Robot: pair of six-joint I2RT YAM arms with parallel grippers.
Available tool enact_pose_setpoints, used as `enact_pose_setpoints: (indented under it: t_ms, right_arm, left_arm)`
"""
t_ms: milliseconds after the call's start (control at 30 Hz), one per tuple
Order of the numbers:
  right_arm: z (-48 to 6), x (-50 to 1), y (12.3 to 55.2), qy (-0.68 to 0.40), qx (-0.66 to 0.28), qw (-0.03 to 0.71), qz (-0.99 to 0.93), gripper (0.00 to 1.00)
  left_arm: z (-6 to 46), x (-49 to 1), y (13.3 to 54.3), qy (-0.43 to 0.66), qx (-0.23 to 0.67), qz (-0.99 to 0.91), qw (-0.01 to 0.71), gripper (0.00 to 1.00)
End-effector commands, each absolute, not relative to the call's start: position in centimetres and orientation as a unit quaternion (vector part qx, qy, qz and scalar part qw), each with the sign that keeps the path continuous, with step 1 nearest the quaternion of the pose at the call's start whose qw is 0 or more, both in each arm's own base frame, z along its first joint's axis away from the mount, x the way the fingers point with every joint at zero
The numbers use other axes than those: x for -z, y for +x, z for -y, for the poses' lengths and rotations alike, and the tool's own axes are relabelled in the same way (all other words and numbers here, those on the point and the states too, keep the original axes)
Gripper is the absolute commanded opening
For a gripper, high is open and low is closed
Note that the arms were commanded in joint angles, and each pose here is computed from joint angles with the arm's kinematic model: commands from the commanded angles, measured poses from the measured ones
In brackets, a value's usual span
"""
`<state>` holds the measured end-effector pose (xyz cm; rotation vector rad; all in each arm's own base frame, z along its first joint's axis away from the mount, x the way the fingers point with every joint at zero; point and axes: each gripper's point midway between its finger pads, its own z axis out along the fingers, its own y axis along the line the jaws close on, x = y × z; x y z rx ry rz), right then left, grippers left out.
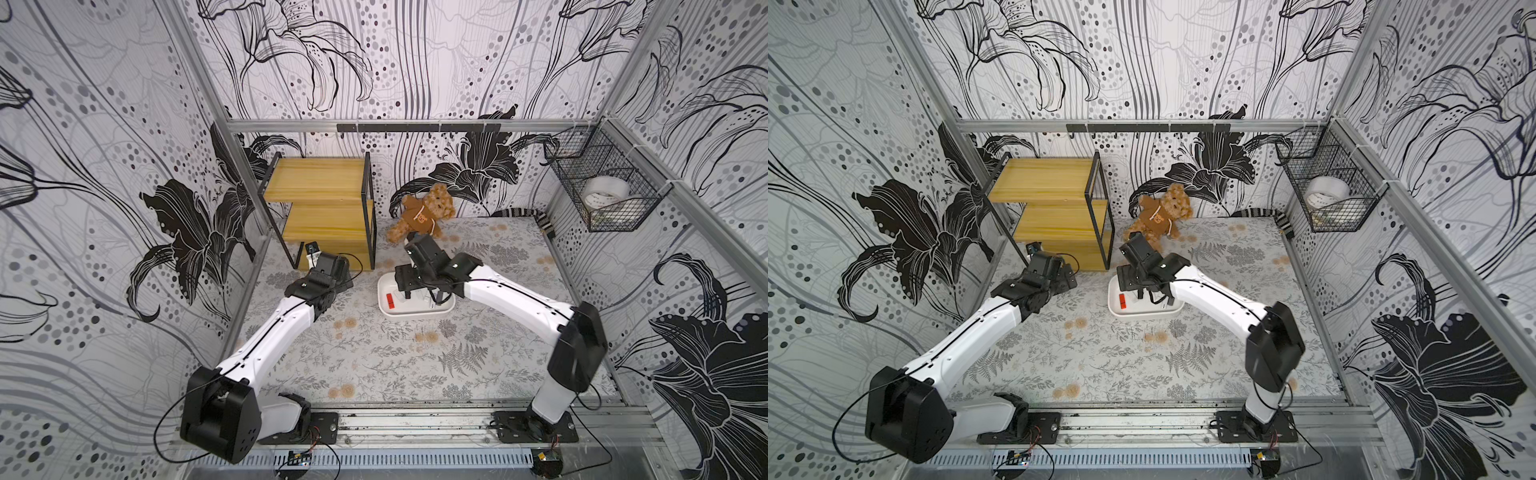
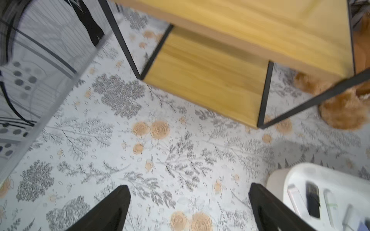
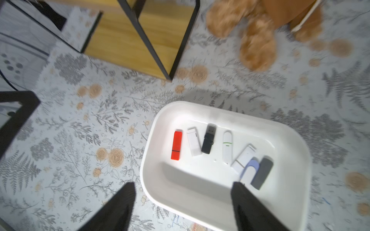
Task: Put the usb flash drive into the storage box
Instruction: Reset both arms
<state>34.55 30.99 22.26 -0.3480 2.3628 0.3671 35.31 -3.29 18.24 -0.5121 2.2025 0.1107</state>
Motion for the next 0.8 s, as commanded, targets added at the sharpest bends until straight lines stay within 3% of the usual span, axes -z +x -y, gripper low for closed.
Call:
enact_pose_setpoints:
  t_ms: [0, 133, 333, 467, 567, 633, 767]
  right_arm:
    - [-25.4, -23.3, 35.0, -0.102, -0.071, 0.401, -0.908, 0.97]
    - [-17.5, -22.2, 35.0, -0.045, -0.008, 0.42, -0.907, 0.95]
    - [-7.2, -20.0, 34.0, 0.091, 0.044, 0.46, -0.882, 0.95]
    - [-3.4, -19.9, 32.9, 0.137, 0.103, 0.525, -0.833, 0.95]
    - [-2.3, -19.5, 32.6, 0.123, 0.137, 0.564, -0.805, 0.95]
    - [-1.4, -18.6, 32.2, 0.119, 0.165, 0.574, -0.793, 0.95]
    - [0.2, -18.0, 31.4, 0.128, 0.183, 0.618, -0.753, 0.95]
  left_arm:
    - [1.0, -21.1, 36.5, -0.225, -0.073, -0.807, 0.541, 0.98]
    - [-0.2, -21.2, 34.9, -0.222, -0.062, -0.736, 0.636, 0.98]
    - [-1.3, -19.9, 32.4, -0.185, -0.092, -0.697, 0.687, 0.98]
    - [-2.0, -20.0, 30.0, -0.186, -0.053, -0.628, 0.754, 0.98]
    - [-2.3, -17.9, 31.6, -0.186, -0.068, -0.641, 0.741, 0.98]
    - [-0.5, -17.4, 33.1, -0.122, -0.056, -0.655, 0.744, 0.98]
    - [-2.0, -16.8, 33.7, -0.144, -0.052, -0.656, 0.739, 0.97]
